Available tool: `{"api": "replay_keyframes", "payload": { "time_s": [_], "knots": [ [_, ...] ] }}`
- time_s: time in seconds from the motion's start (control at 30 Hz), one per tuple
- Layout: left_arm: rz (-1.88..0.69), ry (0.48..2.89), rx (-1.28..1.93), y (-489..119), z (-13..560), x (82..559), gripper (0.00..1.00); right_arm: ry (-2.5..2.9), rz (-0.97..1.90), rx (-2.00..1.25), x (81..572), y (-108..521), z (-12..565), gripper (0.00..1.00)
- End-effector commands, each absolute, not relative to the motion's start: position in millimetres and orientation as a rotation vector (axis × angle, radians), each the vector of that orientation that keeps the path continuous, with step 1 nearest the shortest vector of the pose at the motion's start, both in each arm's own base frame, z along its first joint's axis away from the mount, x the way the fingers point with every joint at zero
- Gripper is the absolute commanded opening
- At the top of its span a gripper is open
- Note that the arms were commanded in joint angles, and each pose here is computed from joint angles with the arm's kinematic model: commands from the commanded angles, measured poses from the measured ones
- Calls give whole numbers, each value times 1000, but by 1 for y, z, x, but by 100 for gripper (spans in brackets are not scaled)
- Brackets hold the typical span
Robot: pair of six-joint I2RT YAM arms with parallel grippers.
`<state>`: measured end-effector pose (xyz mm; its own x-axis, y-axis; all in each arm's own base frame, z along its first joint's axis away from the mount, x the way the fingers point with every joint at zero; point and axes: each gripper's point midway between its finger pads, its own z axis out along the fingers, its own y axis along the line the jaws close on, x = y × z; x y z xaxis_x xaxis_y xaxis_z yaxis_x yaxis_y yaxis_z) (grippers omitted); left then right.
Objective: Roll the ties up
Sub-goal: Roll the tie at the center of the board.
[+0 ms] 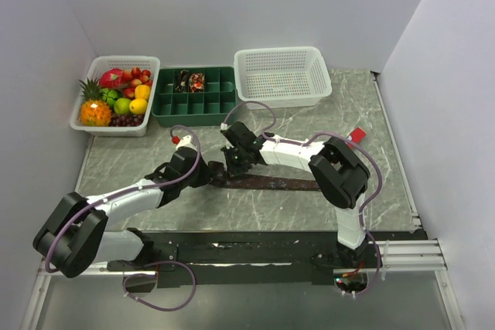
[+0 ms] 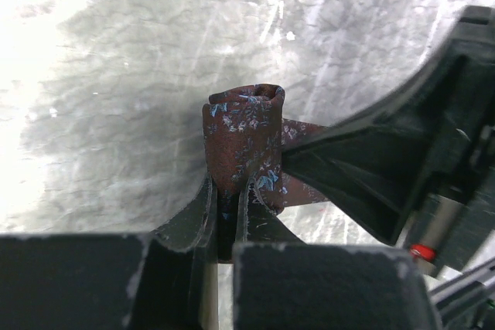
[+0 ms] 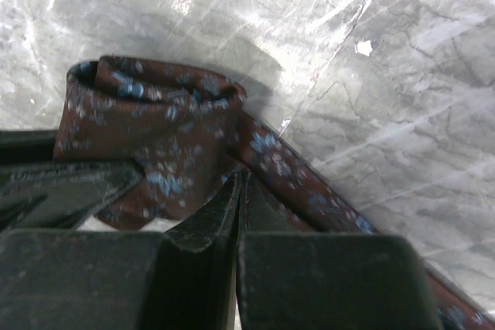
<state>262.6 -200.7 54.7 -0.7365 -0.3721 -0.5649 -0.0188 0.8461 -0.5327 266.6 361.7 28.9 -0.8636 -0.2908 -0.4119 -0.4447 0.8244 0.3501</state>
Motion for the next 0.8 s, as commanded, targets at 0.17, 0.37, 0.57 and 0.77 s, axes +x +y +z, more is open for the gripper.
{"api": "replay_keyframes", "payload": {
  "time_s": [0.17, 0.37, 0.57, 0.77],
  "knots": [
    [-550, 2349, -193, -197, 65, 269, 1, 2571, 706, -566, 267, 371, 73, 0],
    [-507, 2384, -121, -204, 61, 266, 1, 2571, 749, -573, 263, 378, 73, 0],
    [-465, 2395, -75, -215, 64, 267, 1, 2583, 765, -584, 262, 386, 65, 0],
    [-478, 2375, -58, -219, 73, 268, 1, 2618, 756, -589, 260, 392, 48, 0]
  ]
}}
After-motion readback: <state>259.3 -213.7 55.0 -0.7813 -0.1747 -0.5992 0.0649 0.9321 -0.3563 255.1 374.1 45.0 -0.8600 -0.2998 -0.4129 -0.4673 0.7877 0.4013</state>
